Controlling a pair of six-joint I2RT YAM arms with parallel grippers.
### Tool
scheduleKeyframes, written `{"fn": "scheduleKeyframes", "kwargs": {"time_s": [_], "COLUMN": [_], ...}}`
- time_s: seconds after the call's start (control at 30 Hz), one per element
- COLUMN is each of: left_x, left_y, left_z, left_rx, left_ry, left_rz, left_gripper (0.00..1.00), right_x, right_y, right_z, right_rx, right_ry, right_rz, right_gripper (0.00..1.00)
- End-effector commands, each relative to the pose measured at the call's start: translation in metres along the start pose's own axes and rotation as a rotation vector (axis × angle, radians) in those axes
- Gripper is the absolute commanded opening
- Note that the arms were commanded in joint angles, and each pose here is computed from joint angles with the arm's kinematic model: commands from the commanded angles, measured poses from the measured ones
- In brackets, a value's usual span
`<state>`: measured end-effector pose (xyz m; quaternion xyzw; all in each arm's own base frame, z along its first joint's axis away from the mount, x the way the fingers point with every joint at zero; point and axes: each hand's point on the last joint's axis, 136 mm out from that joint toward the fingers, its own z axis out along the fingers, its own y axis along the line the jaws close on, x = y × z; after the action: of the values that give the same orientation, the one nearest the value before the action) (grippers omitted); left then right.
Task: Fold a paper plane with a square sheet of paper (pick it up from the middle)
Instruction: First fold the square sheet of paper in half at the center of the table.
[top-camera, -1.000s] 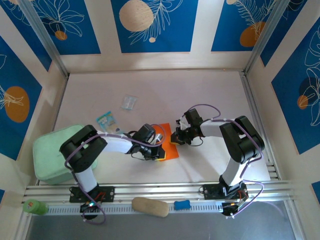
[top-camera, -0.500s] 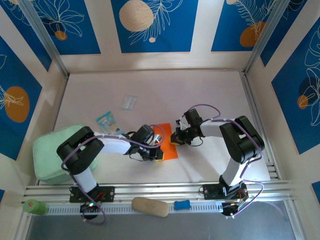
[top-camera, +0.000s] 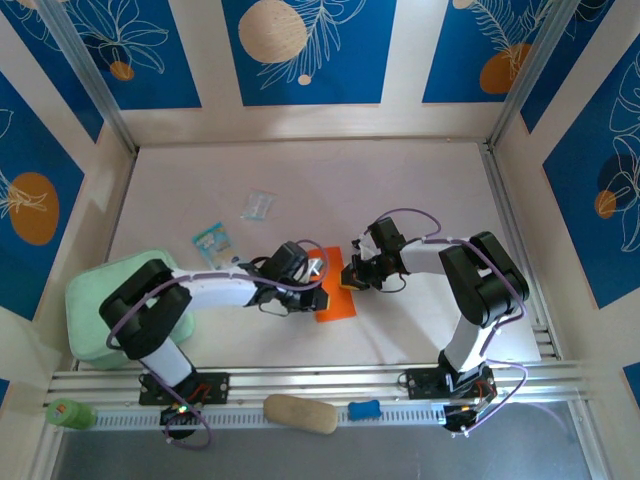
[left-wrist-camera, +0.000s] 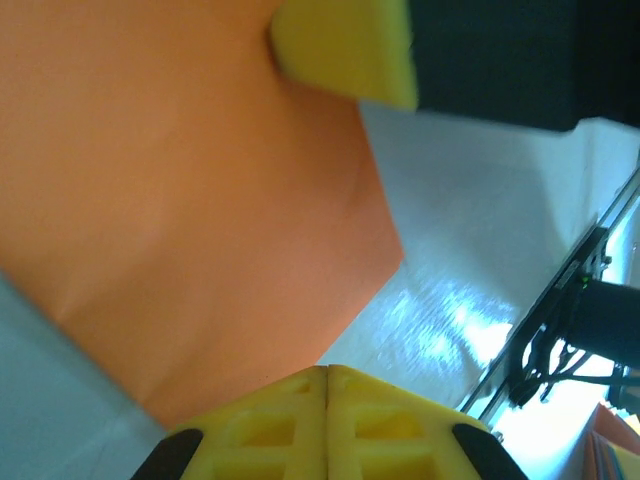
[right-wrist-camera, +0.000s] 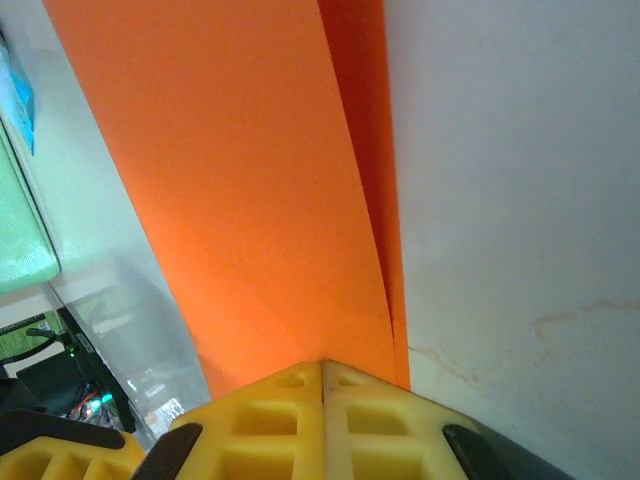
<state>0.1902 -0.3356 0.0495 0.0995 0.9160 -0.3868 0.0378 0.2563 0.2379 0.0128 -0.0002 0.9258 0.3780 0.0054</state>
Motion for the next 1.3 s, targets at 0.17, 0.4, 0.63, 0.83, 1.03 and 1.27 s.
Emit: {"fn": "scheduleKeyframes", "kwargs": {"time_s": [0.17,0.4,0.63,0.83,1.03,1.27], "left_x": [-0.011,0.019,0.025,0.028,0.026,0.012], "left_y": [0.017,0.039,0.038,0.04,0.038,0.017], "left_z": [0.017,0.022,0.02,0.015,0.006,-0.002], "left_rx": [-0.021,-0.014,0.005,-0.02,-0.036,0.015], "left_ry": [0.027,0.081,0.094,0.091,0.063,0.014], "left_rz": [-0.075,-0.145,-0.133,-0.121,-0.096,-0.062], "left_gripper": [0.07,0.08,0.08,0.08,0.07,0.07], "right_x": [0.02,0.021,0.021,0.021,0.021,0.022], "right_y": [-0.033,-0.034,-0.035,-0.034,-0.034,-0.033], "right_z": [0.003,0.003,0.004,0.004,0.004,0.003], "right_rx": [0.122,0.123,0.126,0.124,0.124,0.123], "right_ry": [0.048,0.049,0.05,0.048,0.048,0.046], "right_rz": [0.084,0.085,0.09,0.087,0.086,0.084], "right_gripper": [0.04,0.04,0.04,0.04,0.04,0.03]}}
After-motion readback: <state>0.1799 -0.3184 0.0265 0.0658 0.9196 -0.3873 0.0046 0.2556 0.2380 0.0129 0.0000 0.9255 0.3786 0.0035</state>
